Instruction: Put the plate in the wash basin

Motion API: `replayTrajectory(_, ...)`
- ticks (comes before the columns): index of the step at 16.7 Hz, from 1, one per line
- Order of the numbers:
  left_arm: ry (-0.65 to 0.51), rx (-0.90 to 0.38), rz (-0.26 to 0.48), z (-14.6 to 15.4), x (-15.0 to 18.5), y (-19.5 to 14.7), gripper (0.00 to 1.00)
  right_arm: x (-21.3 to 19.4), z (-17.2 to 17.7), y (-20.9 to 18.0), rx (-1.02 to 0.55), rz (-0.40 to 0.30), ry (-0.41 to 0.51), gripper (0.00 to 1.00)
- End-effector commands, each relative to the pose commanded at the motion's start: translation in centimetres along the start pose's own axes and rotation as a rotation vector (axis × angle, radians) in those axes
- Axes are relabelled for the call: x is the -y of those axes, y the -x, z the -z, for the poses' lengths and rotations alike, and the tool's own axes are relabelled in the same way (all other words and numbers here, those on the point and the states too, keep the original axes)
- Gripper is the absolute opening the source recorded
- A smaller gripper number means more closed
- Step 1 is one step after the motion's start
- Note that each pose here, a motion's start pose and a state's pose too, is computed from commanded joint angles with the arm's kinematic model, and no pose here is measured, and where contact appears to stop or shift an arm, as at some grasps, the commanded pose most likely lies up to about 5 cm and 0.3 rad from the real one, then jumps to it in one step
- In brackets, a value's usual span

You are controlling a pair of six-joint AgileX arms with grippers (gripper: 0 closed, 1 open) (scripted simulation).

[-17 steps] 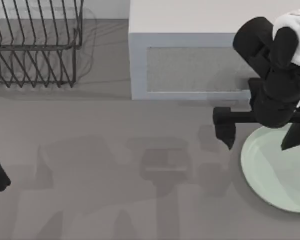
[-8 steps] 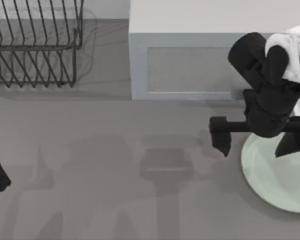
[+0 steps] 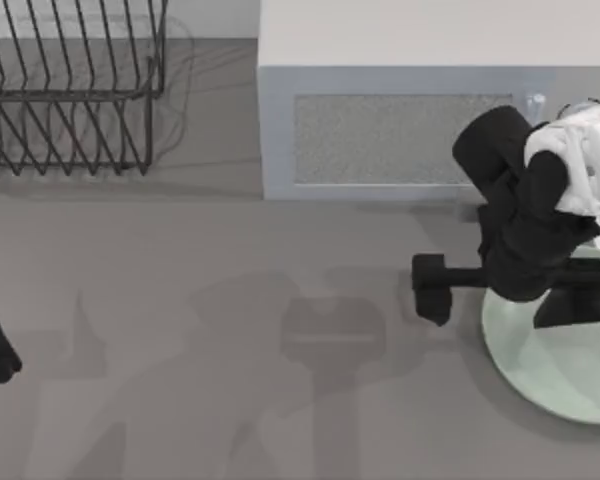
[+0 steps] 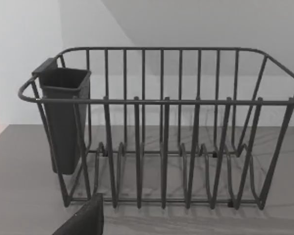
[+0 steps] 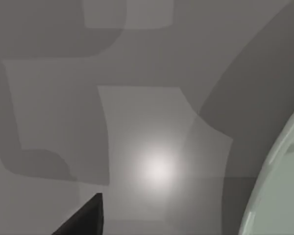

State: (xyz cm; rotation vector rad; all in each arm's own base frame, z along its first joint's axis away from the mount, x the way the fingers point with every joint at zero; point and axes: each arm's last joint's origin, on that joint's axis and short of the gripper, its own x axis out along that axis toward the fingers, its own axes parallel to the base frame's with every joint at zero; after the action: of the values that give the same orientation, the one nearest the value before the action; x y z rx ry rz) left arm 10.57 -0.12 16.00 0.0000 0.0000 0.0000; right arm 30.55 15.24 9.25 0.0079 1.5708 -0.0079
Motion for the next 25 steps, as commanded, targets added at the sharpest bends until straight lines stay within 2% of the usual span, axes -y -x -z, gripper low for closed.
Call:
replayTrajectory(3, 0.0, 0.0, 0.0, 0.0, 0.0, 0.0, 1.0, 0.0, 0.0, 0.0, 0.0, 0.0, 0.0, 1.0)
replayTrajectory(16, 0.0, 0.0, 0.0, 0.0, 0.0, 0.0, 1.0, 0.0, 0.0, 0.0, 0.0, 0.0, 0.0, 0.02)
replayTrajectory(24, 0.0, 0.0, 0.0, 0.0, 0.0, 0.0, 1.0, 0.0, 0.0, 0.0, 0.0, 0.0, 0.0, 0.0)
replayTrajectory(25, 0.0, 0.0, 0.0, 0.0, 0.0, 0.0, 1.0, 0.2, -0.6, 3.0, 0.097, -0.036, -0.009, 0.0)
